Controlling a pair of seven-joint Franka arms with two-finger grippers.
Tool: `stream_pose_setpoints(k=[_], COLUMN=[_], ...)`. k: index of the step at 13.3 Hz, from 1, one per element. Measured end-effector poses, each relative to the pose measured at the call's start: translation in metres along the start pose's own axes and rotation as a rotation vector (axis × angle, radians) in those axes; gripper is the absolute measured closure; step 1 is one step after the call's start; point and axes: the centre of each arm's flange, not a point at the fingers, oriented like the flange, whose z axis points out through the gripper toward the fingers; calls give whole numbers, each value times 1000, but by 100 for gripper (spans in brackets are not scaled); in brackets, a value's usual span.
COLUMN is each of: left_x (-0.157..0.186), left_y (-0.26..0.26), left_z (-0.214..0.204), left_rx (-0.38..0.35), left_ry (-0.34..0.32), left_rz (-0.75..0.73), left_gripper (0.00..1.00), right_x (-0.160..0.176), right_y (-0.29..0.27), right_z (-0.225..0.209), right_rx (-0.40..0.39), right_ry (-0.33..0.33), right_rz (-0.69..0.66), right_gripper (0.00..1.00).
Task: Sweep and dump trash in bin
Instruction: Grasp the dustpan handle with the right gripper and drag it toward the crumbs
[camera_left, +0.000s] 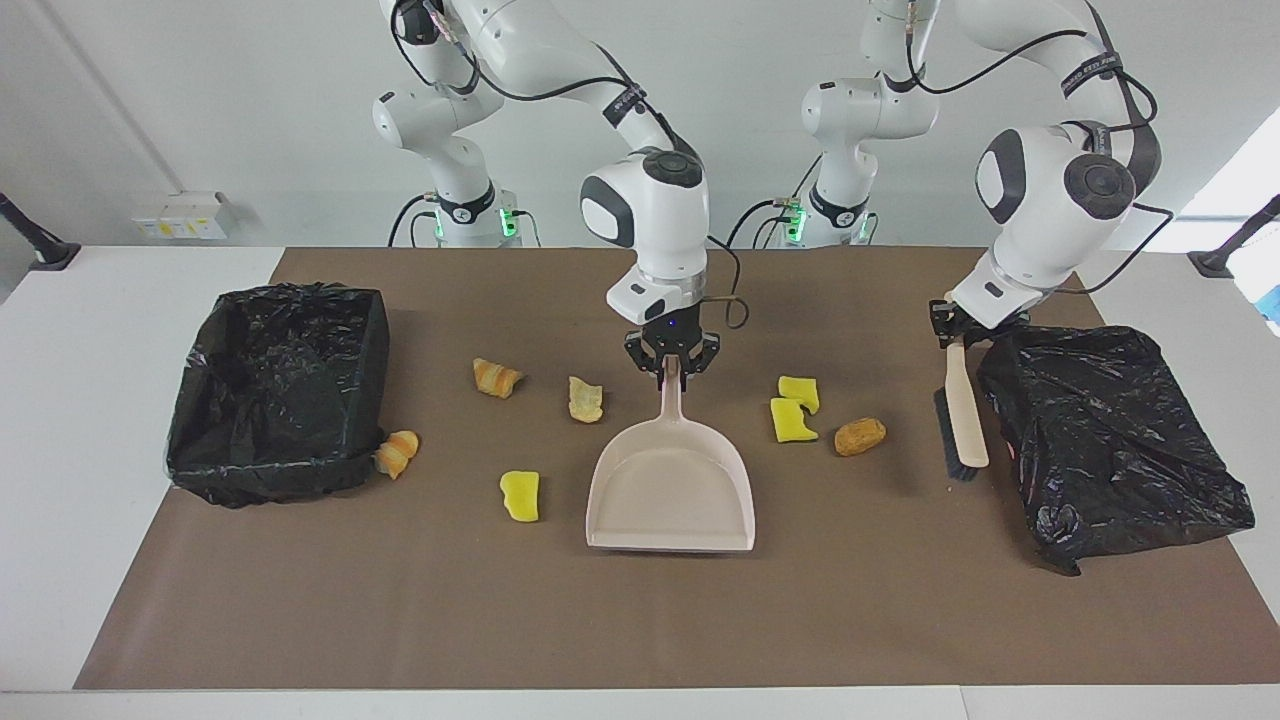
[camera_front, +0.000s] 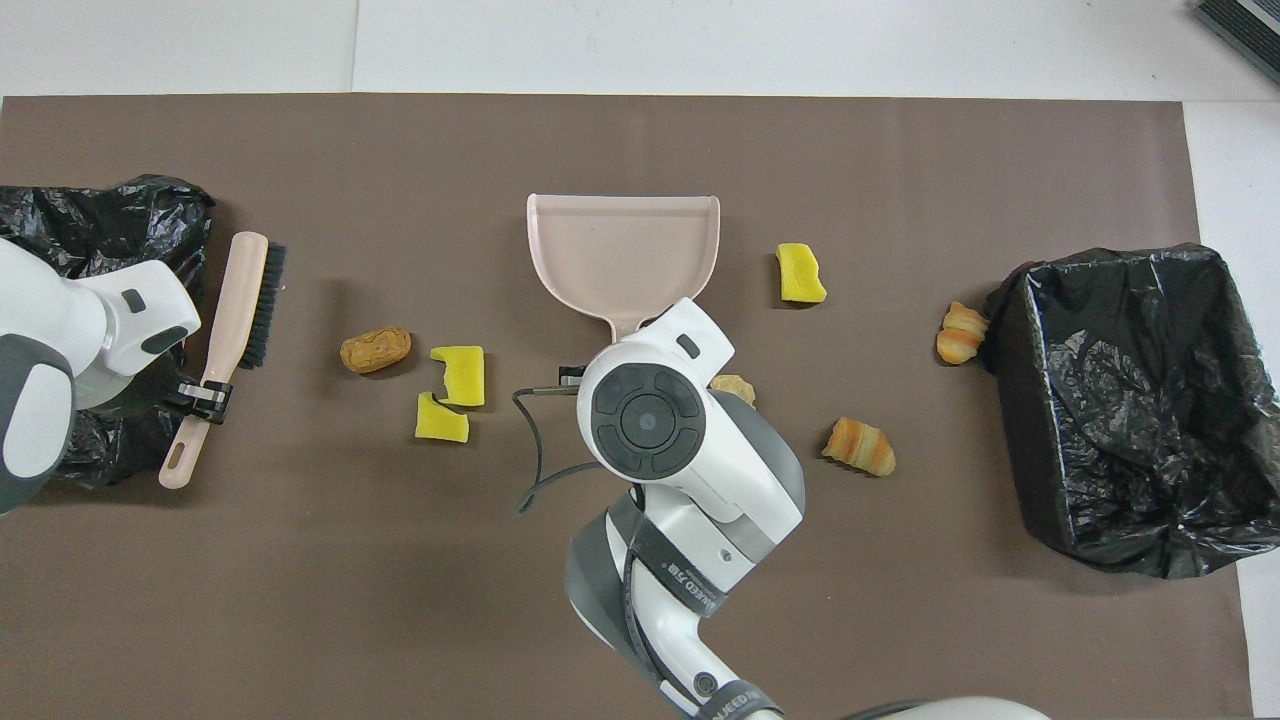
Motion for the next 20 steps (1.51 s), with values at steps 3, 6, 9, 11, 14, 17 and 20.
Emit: stream_pose_setpoints(k=[3, 6, 9, 11, 14, 17, 20], left_x=[0, 3, 5, 5, 0, -5, -12], left_y=[1, 9, 28, 44, 71, 94, 123], left_z=[5, 24, 47, 61, 81, 86, 91], left_rx=[-1, 0, 3, 7, 11, -18, -33], left_ry=[-8, -13, -25, -33, -43, -54, -59], left_rz=[-35, -85, -106, -121, -173, -228, -257], left_gripper=[74, 74, 74, 74, 74, 74, 74], right_x=[-8, -5, 0, 8, 24, 21, 16], right_y=[10, 30, 48, 69, 106, 111, 110], right_z=[-8, -7, -7, -7, 1, 7, 11], right_rx=[-43, -61, -46, -33, 28, 78, 83], right_ry=[-82, -159, -211, -251, -283, -284, -254], right_rz=[-208, -462, -698, -864, -1089, -1249, -1298], right_gripper=[68, 68, 68, 68, 68, 68, 68])
